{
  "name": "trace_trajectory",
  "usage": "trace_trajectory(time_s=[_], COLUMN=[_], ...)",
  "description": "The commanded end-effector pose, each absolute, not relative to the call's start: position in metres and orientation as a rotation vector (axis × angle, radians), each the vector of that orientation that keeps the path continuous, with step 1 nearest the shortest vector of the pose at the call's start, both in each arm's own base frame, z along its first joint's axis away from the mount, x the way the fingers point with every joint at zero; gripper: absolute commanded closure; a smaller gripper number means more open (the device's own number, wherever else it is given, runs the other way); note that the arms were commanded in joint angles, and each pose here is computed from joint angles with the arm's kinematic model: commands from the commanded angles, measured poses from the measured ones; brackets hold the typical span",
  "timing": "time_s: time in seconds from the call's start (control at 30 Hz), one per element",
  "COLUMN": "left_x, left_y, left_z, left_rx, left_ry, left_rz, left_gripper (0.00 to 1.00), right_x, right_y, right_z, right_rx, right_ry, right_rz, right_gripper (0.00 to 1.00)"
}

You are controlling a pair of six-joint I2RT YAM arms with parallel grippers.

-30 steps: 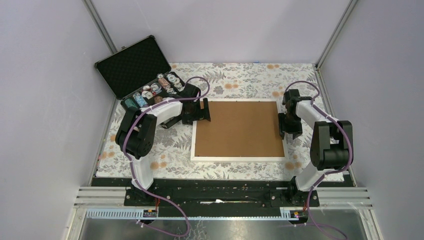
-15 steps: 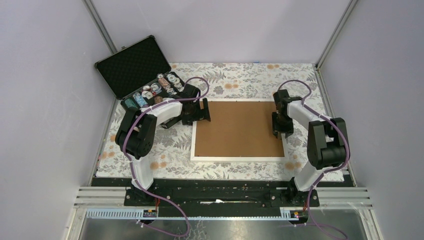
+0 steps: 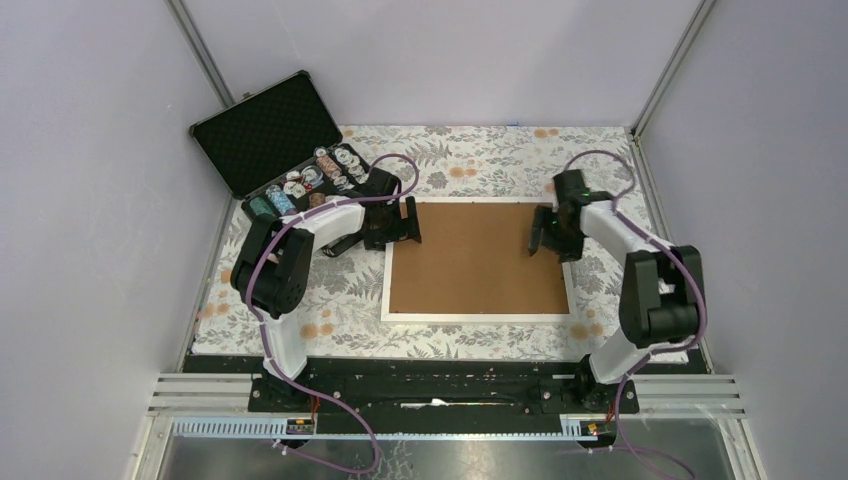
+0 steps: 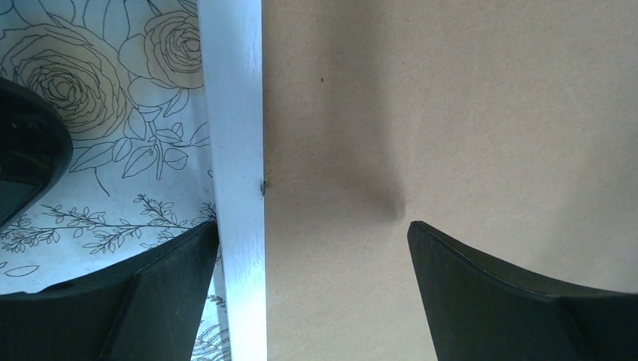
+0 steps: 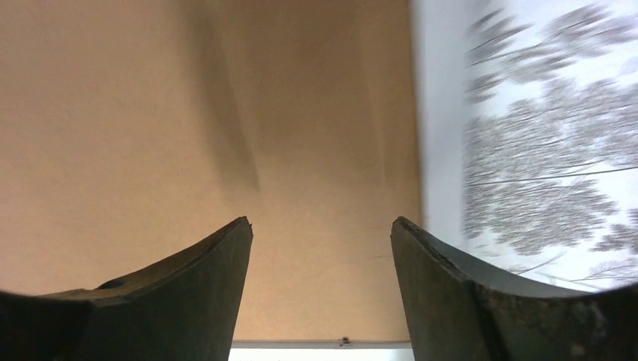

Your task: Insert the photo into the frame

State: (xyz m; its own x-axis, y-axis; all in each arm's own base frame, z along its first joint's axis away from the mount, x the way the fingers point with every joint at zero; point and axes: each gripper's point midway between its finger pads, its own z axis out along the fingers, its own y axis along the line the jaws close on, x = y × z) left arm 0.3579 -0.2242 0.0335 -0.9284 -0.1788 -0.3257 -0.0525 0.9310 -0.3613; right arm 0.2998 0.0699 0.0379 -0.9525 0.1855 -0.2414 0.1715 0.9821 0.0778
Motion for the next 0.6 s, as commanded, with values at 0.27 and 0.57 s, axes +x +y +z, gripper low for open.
trace_trajectory(time_s=[0.27,0.57], left_x=[0.346,0.346], left_y=[-0.267,-0.265], left_z=[0.048,0.045], left_rx=[-0.082,-0.084], left_ry=[2.723,2.728], left_rz=[-0.702,-0.686], left_gripper=[0.01,0.01], right_x=[0.366,0.378], right_y=[-0.002,-0.025], right_z=[0.059,0.058], right_rx=[0.316,0.375], right_ry=[2.762,2.741], right_rz=[0.208,0.174], right_gripper=[0.47,0.55])
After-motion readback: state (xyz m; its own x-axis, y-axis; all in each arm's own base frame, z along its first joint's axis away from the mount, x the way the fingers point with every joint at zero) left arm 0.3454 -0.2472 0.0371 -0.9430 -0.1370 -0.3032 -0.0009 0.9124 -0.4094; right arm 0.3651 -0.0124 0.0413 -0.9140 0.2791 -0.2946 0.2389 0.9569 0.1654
